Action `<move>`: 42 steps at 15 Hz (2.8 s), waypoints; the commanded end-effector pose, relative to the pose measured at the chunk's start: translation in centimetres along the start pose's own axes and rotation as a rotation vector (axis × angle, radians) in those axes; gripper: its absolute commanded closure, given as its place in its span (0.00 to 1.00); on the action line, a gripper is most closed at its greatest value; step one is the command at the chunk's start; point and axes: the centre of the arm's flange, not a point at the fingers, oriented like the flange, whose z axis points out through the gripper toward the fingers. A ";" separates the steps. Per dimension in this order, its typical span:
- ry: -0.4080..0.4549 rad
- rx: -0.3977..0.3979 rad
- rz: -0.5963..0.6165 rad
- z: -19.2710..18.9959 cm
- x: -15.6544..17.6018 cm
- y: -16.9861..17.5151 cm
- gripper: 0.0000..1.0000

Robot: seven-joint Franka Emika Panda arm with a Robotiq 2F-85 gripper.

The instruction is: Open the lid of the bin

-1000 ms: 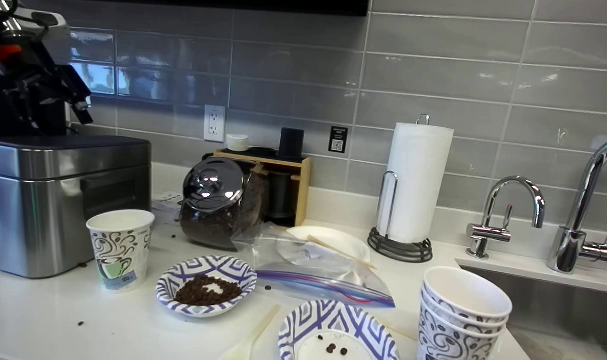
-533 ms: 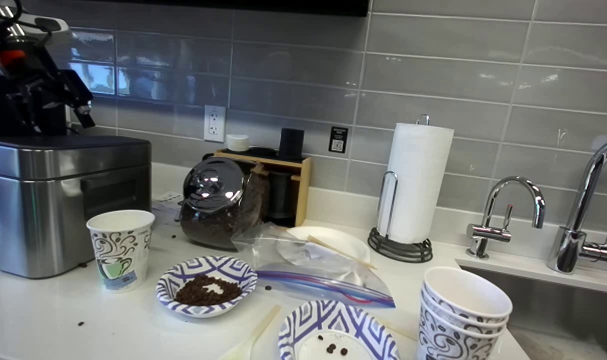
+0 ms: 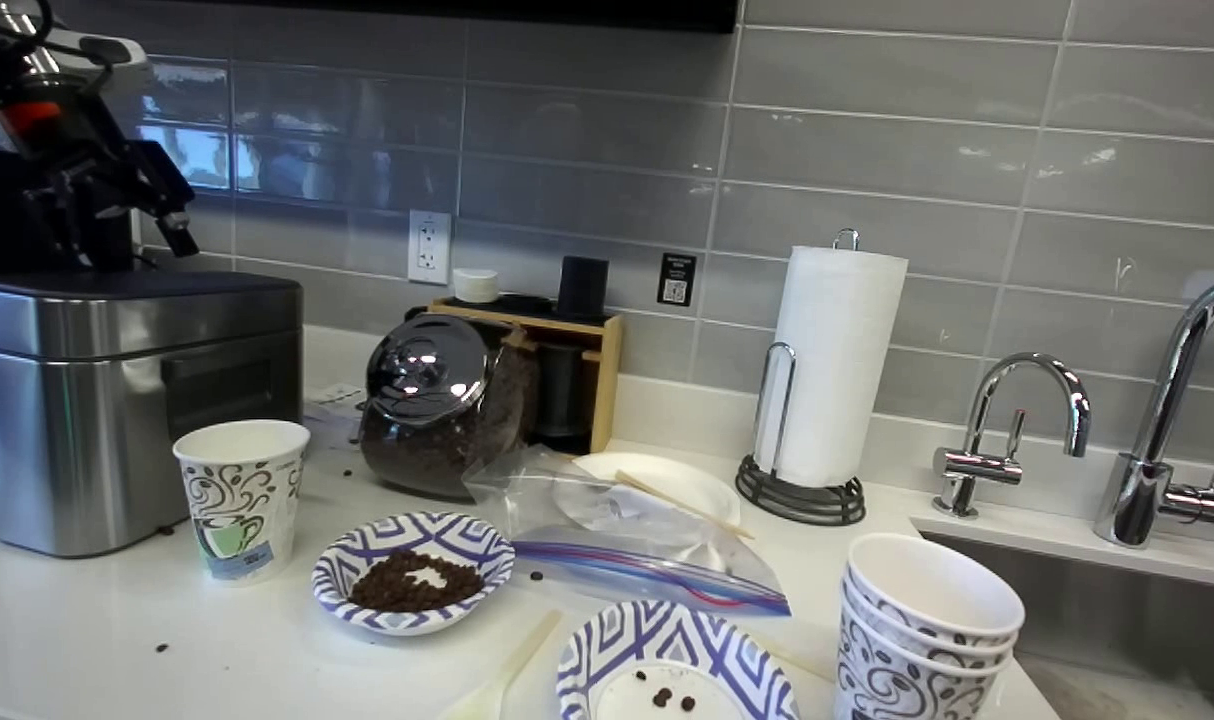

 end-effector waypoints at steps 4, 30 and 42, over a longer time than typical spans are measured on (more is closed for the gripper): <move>-0.037 -0.031 -0.004 -0.9 -0.4 1.0 0.00; -0.058 -0.100 0.114 -3.8 -2.0 9.1 0.00; -0.095 -0.110 0.293 -3.3 -6.6 14.2 0.00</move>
